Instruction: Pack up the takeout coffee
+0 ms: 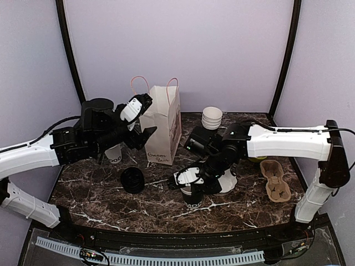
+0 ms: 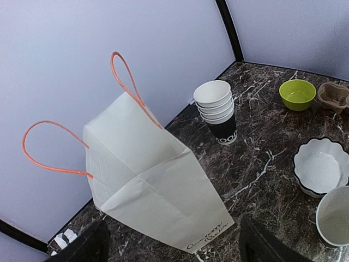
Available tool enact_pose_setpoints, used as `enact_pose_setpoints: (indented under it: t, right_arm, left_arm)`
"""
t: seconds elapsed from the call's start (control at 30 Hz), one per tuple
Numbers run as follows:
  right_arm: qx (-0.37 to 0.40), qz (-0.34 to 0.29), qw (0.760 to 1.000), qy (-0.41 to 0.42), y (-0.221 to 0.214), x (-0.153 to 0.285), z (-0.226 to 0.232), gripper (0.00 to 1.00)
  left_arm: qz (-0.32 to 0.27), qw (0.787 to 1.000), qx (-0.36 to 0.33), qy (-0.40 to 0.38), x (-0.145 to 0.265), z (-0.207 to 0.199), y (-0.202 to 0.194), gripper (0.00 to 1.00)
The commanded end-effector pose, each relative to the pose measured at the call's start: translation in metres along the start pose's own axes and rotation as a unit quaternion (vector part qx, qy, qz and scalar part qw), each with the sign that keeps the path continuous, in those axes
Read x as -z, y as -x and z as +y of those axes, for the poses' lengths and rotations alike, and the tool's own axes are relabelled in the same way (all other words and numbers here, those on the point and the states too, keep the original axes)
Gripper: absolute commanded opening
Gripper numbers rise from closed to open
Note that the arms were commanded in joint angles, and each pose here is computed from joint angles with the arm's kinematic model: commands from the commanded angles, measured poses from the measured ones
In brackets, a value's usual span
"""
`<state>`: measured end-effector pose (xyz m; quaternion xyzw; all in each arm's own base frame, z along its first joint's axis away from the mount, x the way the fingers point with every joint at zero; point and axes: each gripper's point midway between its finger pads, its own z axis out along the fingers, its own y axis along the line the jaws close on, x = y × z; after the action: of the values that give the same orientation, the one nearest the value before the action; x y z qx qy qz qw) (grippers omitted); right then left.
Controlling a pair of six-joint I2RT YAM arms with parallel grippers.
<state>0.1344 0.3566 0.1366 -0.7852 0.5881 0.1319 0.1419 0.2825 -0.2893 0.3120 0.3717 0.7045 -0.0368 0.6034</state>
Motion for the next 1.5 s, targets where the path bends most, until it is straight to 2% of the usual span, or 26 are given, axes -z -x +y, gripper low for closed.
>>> enact_pose_setpoints:
  t: [0.0, 0.07, 0.1, 0.2, 0.23, 0.37, 0.47, 0.6, 0.73, 0.87, 0.97, 1.13, 1.37, 1.47]
  right_arm:
    - [0.005, 0.000, 1.000, -0.020, 0.005, -0.012, -0.002, 0.00]
    - [0.007, 0.005, 1.000, -0.020, 0.003, -0.014, -0.001, 0.01]
    - [0.008, 0.007, 1.000, -0.019, 0.003, -0.014, 0.000, 0.06]
    - [0.020, 0.007, 1.000, -0.008, 0.002, -0.007, 0.008, 0.29]
    - [0.026, 0.005, 1.000, -0.006, 0.002, -0.001, 0.010, 0.33]
    - [0.013, -0.025, 1.000, 0.007, 0.008, 0.030, 0.008, 0.37]
    - [-0.014, -0.074, 0.997, 0.023, 0.011, 0.063, -0.003, 0.37]
    - [-0.050, -0.110, 0.993, 0.005, -0.001, 0.093, -0.027, 0.38]
    - [-0.129, -0.140, 0.980, -0.056, -0.035, 0.095, -0.070, 0.36]
    - [-0.205, -0.171, 0.959, -0.095, -0.077, 0.090, -0.099, 0.33]
    - [-0.233, -0.188, 0.950, -0.091, -0.095, 0.084, -0.100, 0.31]
    - [-0.269, -0.124, 0.949, -0.106, -0.133, 0.045, -0.099, 0.22]
    - [-0.298, -0.052, 0.950, -0.075, -0.165, -0.004, -0.096, 0.01]
    - [-0.310, -0.028, 0.947, -0.076, -0.176, -0.017, -0.101, 0.00]
  left_arm:
    - [-0.029, 0.999, -0.002, 0.017, 0.011, 0.014, 0.019, 0.85]
    - [-0.019, 1.000, -0.006, 0.014, 0.009, 0.013, 0.016, 0.85]
    - [-0.003, 1.000, -0.010, 0.008, 0.007, 0.010, 0.009, 0.86]
    - [0.031, 0.999, 0.004, 0.002, 0.008, 0.010, 0.002, 0.88]
    - [0.065, 0.998, 0.004, -0.005, 0.006, 0.005, -0.013, 0.88]
    - [0.177, 0.984, 0.015, -0.011, 0.010, -0.001, -0.052, 0.81]
    - [0.265, 0.964, 0.025, -0.005, 0.018, -0.006, -0.091, 0.69]
    - [0.338, 0.939, 0.057, -0.008, 0.026, -0.018, -0.125, 0.58]
    - [0.380, 0.918, 0.111, -0.021, 0.028, -0.038, -0.148, 0.49]
    - [0.399, 0.903, 0.161, -0.004, 0.024, -0.050, -0.163, 0.49]
    - [0.416, 0.889, 0.189, 0.016, 0.022, -0.055, -0.174, 0.50]
    - [0.441, 0.876, 0.195, 0.022, 0.019, -0.064, -0.190, 0.49]
    - [0.435, 0.879, 0.194, 0.027, 0.015, -0.063, -0.190, 0.53]
    - [0.432, 0.881, 0.190, 0.029, 0.015, -0.061, -0.189, 0.55]
